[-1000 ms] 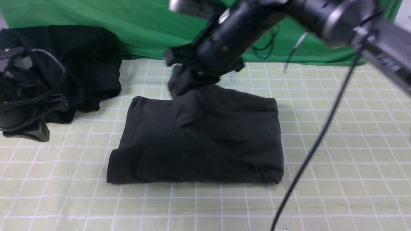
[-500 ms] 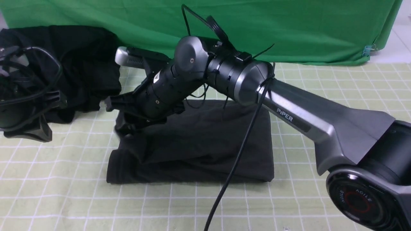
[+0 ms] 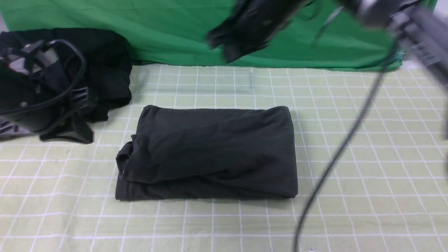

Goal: Fold a long-sleeved shirt over a green coffee tablecloth.

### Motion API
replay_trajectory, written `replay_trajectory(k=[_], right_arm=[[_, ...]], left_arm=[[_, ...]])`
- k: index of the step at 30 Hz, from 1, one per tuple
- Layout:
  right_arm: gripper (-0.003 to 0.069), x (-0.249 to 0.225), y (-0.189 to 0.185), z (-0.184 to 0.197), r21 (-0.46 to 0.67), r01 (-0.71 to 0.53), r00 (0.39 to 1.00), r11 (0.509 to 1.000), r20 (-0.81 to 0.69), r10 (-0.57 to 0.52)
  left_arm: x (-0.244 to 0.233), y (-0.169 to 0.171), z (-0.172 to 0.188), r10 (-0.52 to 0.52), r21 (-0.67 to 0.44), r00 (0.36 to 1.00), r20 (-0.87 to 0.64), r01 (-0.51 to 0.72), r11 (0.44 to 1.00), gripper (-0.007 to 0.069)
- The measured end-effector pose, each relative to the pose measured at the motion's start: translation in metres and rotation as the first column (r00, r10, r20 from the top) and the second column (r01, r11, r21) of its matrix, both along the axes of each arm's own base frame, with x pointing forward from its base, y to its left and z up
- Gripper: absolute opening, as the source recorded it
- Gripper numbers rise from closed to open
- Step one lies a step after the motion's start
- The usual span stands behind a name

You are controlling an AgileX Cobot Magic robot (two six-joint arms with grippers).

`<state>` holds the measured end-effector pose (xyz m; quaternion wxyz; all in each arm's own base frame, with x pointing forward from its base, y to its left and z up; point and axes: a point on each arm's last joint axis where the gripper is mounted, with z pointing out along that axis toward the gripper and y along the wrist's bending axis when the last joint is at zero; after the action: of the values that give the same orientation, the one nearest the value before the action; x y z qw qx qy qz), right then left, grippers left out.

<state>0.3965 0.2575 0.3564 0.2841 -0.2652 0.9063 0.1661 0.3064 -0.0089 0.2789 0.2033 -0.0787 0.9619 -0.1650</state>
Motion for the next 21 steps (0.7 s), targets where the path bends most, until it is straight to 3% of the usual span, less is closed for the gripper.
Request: replay_trajectory(k=[5,13,17,21], right_arm=[[0.0,-0.026,-0.042,-0.012,-0.116,-0.019,0.994,0.993,-0.111,0.006],[-0.0002,-0.062,-0.079,-0.027,-0.173,-0.022,0.986,0.985,-0.167,-0.007],[-0.0002,-0.065,-0.081,-0.025,-0.163,-0.018,0.99,0.986,-0.141,-0.005],[-0.0002,-0.064,-0.08,-0.023,-0.148,-0.009,0.993,0.989,-0.114,-0.008]], left_arm=[[0.013,-0.03,-0.015,-0.076,0.037,0.997,0.028,0.075,0.996,0.0096],[0.037,-0.052,-0.063,-0.06,0.073,0.998,-0.031,0.063,0.995,0.0385],[0.039,-0.056,-0.073,-0.067,0.061,0.996,-0.055,0.071,0.996,0.0411],[0.041,-0.057,-0.081,-0.063,0.056,0.995,-0.075,0.067,0.996,0.0309]])
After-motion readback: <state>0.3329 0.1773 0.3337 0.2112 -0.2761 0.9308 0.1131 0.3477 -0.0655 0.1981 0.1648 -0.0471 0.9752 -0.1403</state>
